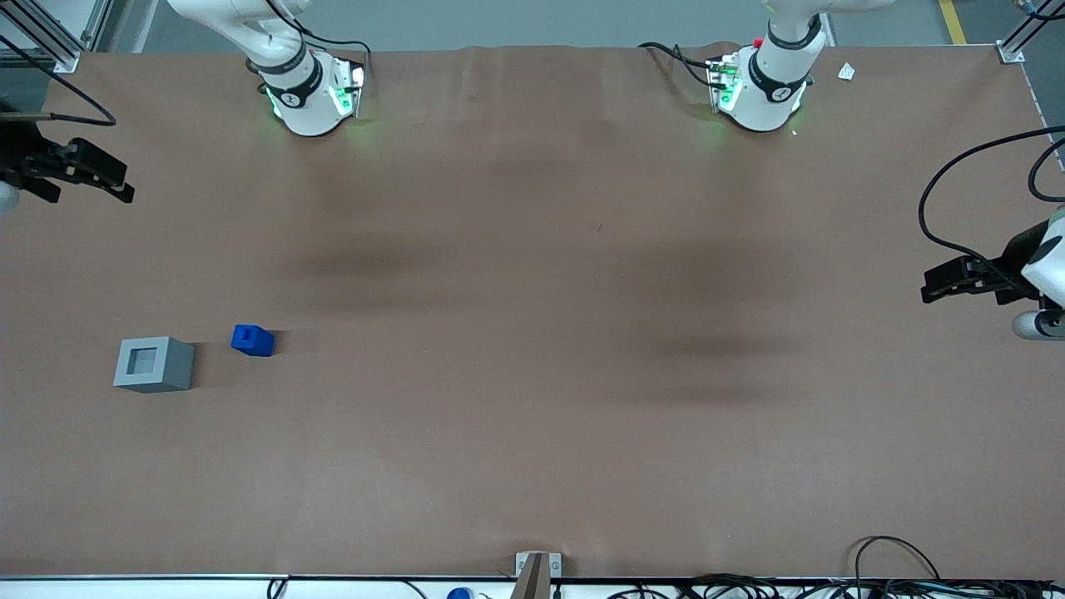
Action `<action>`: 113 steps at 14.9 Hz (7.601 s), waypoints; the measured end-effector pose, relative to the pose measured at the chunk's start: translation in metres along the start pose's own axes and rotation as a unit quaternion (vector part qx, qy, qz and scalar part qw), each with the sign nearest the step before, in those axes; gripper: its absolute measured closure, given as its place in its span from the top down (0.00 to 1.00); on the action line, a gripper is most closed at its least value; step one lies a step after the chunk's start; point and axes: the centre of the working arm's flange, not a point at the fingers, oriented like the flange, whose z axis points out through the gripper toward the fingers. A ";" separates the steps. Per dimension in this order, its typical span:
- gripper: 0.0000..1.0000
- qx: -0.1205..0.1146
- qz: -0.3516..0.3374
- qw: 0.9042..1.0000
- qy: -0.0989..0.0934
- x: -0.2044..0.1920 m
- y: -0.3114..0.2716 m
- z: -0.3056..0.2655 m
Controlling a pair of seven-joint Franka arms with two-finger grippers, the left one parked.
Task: Insert blue part into gray base with right arm
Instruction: 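Move the open right gripper down over the blue block, then close the right gripper on the blue block, then lift the blue block and carry it over the gray base's hole, then lower the blue block into the gray base's square hole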
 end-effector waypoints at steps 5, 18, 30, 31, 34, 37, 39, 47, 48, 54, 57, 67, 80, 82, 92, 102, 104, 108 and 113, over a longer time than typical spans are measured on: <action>1.00 0.000 0.002 1.000 -0.001 0.000 0.002 0.000; 1.00 -0.016 0.021 0.997 -0.072 0.098 0.023 0.185; 1.00 -0.024 0.022 0.996 -0.079 0.102 0.004 0.331; 1.00 -0.024 0.022 0.996 -0.080 0.103 0.004 0.337; 1.00 -0.025 0.024 0.997 -0.070 0.107 0.006 0.356; 1.00 -0.027 0.027 0.997 -0.066 0.110 0.011 0.375; 0.98 -0.028 0.029 0.997 -0.068 0.111 0.014 0.387; 0.83 -0.029 0.031 0.996 -0.077 0.110 0.017 0.398; 0.77 -0.029 0.031 0.996 -0.079 0.109 0.018 0.400; 0.67 -0.029 0.032 0.995 -0.088 0.105 0.018 0.408; 0.52 -0.029 0.032 0.995 -0.088 0.104 0.018 0.408; 0.51 -0.025 0.029 0.994 -0.102 0.102 0.037 0.407; 0.51 -0.010 -0.016 0.995 -0.099 0.139 0.111 0.291; 0.51 -0.009 -0.013 0.995 -0.099 0.138 0.122 0.292; 0.51 -0.015 -0.008 0.997 -0.070 0.152 0.167 0.301; 0.51 -0.017 -0.010 0.998 -0.067 0.160 0.178 0.306; 0.51 -0.018 -0.010 0.998 -0.067 0.160 0.178 0.306; 0.51 -0.018 -0.010 0.997 -0.068 0.160 0.178 0.307; 0.51 -0.032 -0.017 0.996 -0.081 0.159 0.181 0.318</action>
